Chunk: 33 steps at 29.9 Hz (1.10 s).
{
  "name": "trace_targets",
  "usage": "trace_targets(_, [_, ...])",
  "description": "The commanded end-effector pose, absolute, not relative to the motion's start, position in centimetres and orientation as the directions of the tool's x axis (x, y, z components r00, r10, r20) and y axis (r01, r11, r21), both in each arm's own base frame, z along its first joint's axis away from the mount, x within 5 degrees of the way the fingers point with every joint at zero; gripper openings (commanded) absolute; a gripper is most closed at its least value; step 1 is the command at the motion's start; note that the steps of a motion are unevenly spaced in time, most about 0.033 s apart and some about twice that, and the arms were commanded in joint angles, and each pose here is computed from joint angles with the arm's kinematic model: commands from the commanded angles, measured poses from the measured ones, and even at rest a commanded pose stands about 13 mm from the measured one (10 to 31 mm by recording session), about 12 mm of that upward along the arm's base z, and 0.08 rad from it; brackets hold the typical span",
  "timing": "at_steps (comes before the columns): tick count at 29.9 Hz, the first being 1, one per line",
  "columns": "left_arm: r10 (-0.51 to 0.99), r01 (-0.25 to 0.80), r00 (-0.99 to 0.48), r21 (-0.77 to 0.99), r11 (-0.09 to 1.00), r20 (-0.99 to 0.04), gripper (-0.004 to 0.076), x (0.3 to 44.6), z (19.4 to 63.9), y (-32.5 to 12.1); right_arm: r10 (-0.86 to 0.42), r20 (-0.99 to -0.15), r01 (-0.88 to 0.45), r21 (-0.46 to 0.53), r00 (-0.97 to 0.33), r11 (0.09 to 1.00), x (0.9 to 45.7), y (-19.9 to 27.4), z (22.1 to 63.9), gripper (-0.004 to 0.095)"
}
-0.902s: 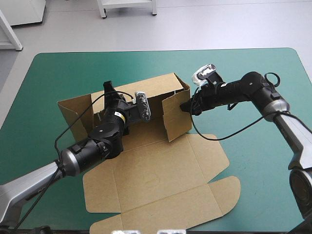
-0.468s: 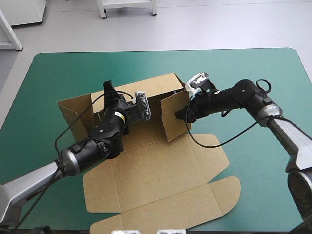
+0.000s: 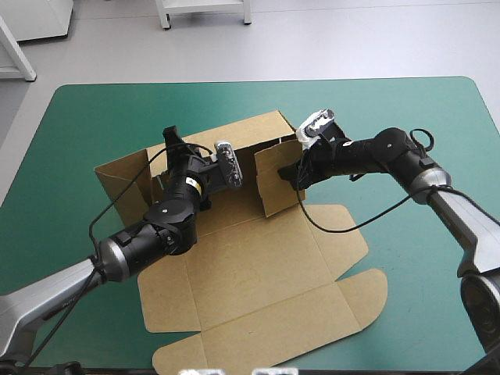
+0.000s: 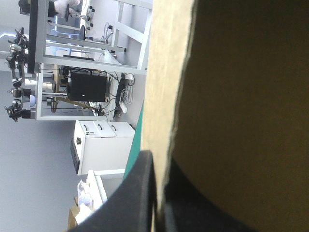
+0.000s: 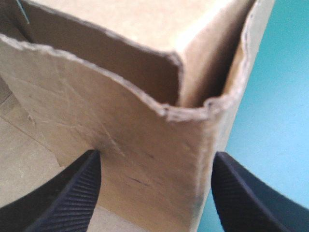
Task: Fold the box
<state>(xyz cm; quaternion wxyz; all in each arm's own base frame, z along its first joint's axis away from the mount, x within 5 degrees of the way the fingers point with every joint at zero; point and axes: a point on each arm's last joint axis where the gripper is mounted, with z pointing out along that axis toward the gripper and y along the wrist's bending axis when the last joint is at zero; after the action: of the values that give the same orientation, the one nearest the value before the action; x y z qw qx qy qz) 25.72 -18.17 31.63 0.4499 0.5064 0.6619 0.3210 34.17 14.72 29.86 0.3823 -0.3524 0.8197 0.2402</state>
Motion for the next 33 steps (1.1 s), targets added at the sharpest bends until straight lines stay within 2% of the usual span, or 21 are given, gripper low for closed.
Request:
trace_targets(1, [0.949, 0.319, -0.037, 0.896, 0.308, -0.313, -0.0008, 25.4, 33.8, -18.1, -0.311, -0.863, -0.738, 0.1, -0.398, 0.667, 34.1, 14.5, 32.6, 0.0599])
trace_targets(12, [0.946, 0.305, -0.032, 0.898, 0.316, -0.322, -0.0008, 25.5, 33.9, -18.2, -0.344, -0.91, -0.708, -0.086, -0.23, 0.701, 34.3, 17.6, 33.1, 0.0582])
trace_targets(20, [0.932, 0.345, -0.047, 0.87, 0.353, -0.36, -0.0008, 25.3, 33.5, -18.3, -0.326, -0.919, -0.689, -0.09, -0.221, 0.72, 35.7, 18.0, 31.7, 0.058])
trace_targets(22, [0.932, 0.349, -0.047, 0.868, 0.353, -0.36, -0.0008, 25.3, 33.5, -18.3, -0.315, -0.924, -0.687, -0.083, -0.219, 0.722, 36.0, 18.2, 31.3, 0.0554])
trace_targets(24, [0.933, 0.35, -0.046, 0.87, 0.349, -0.356, -0.0008, 25.3, 33.5, -18.3, -0.318, -0.925, -0.692, -0.092, -0.207, 0.716, 36.2, 18.3, 31.0, 0.0452])
trace_targets(29, [0.933, 0.35, -0.046, 0.87, 0.349, -0.356, -0.0008, 25.3, 33.5, -18.3, -0.355, -0.918, -0.722, -0.125, -0.176, 0.68, 36.4, 19.2, 30.1, 0.0011])
trace_targets(30, [0.933, 0.35, -0.046, 0.87, 0.349, -0.356, -0.0008, 25.3, 33.5, -18.3, -0.357, -0.917, -0.727, -0.122, -0.178, 0.676, 36.4, 19.4, 29.9, -0.0015])
trace_targets(33, [0.933, 0.35, -0.046, 0.87, 0.349, -0.356, -0.0008, 25.3, 33.5, -18.3, -0.359, -0.916, -0.732, -0.121, -0.177, 0.67, 36.3, 19.7, 29.8, -0.0013])
